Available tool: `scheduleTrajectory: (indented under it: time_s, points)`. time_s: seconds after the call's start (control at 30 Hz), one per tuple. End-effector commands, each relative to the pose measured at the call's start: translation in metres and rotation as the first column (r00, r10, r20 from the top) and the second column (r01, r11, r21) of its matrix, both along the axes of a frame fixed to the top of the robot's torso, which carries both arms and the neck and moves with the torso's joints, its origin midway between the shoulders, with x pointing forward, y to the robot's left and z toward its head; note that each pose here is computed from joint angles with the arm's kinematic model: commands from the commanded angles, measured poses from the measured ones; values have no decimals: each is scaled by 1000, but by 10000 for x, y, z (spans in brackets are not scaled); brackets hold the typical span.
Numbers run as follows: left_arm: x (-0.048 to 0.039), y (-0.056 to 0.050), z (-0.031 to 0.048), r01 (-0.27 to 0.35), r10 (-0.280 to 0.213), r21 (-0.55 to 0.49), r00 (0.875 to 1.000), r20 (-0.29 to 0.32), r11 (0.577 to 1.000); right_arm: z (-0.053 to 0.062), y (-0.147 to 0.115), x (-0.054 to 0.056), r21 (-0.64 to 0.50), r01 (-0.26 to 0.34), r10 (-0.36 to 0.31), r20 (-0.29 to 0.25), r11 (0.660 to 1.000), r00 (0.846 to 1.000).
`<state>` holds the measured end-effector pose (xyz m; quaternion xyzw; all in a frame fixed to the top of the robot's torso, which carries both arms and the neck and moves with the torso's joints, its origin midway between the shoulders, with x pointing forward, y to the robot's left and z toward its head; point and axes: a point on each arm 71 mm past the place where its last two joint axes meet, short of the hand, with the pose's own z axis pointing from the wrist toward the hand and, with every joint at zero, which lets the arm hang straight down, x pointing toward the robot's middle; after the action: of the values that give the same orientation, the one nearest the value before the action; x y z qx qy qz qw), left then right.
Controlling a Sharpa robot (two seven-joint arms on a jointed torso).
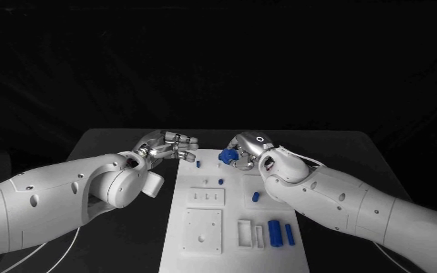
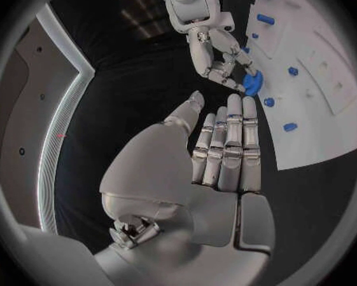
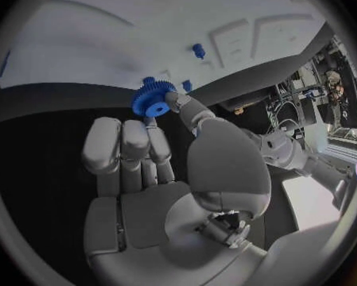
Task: Assemble the parts on the task board
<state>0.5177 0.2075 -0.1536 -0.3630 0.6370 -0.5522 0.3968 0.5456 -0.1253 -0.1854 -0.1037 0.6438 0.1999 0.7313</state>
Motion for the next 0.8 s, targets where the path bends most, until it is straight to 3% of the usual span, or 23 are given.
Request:
scheduleTrajectory:
  time_s: [0.03, 0.43, 0.8]
  points:
    - [0, -33, 15, 15, -15, -4, 1000, 7, 1000, -21, 73, -8, -19, 6, -5, 46, 1000, 999]
    - [12, -66, 13, 18, -18, -3, 1000, 7, 1000, -196, 304, 6, -41, -5, 5, 12, 999, 1000]
    - [20, -94, 11, 23, -23, -3, 1000, 7, 1000, -271, 338, 47, -66, 15, -15, -1, 998, 1000]
